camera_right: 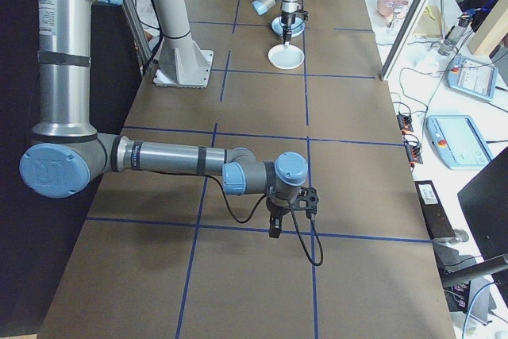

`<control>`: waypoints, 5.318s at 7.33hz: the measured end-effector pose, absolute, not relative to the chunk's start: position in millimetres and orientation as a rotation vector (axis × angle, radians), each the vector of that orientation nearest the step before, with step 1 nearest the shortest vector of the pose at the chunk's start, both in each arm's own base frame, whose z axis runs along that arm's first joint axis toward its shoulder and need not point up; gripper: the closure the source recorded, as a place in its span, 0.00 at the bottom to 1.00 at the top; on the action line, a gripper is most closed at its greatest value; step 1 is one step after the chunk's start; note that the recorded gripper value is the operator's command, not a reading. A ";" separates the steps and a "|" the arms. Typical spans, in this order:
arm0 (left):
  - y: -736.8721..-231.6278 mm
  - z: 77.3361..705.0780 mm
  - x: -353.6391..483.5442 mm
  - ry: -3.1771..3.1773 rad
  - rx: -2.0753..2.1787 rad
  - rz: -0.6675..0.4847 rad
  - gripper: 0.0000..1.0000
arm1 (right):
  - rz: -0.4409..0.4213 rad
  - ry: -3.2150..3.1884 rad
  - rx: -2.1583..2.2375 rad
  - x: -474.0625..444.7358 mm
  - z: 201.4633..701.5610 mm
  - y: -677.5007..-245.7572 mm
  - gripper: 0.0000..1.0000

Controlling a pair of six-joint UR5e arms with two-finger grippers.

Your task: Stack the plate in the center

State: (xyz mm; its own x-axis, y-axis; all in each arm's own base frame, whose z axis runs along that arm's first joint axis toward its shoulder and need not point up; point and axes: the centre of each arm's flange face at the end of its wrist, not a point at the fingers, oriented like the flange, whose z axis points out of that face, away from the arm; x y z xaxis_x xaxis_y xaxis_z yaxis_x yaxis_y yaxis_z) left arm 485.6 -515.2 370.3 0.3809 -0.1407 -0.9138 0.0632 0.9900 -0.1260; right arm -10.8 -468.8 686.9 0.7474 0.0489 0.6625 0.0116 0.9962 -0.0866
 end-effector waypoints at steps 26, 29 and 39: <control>-519.5 519.3 278.4 1.084 0.056 0.020 0.66 | 0.020 -0.727 -0.087 -10.8 686.6 -469.0 0.00; -520.1 519.7 279.2 1.083 0.055 0.022 0.26 | 0.020 -0.727 -0.087 -10.8 686.8 -468.8 0.00; -581.5 604.1 59.7 0.739 0.152 0.300 0.00 | 0.021 -0.726 -0.088 -10.7 687.1 -468.5 0.00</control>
State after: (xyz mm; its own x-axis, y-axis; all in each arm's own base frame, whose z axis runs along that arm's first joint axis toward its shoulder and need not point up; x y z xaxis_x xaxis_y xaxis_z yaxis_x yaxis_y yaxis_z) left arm 59.7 -581.5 604.1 0.6991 0.3216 -0.6386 -0.2153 0.9464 0.2408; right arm -10.7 -468.5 687.1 0.7475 0.0492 0.6624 0.0116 0.9961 -0.0871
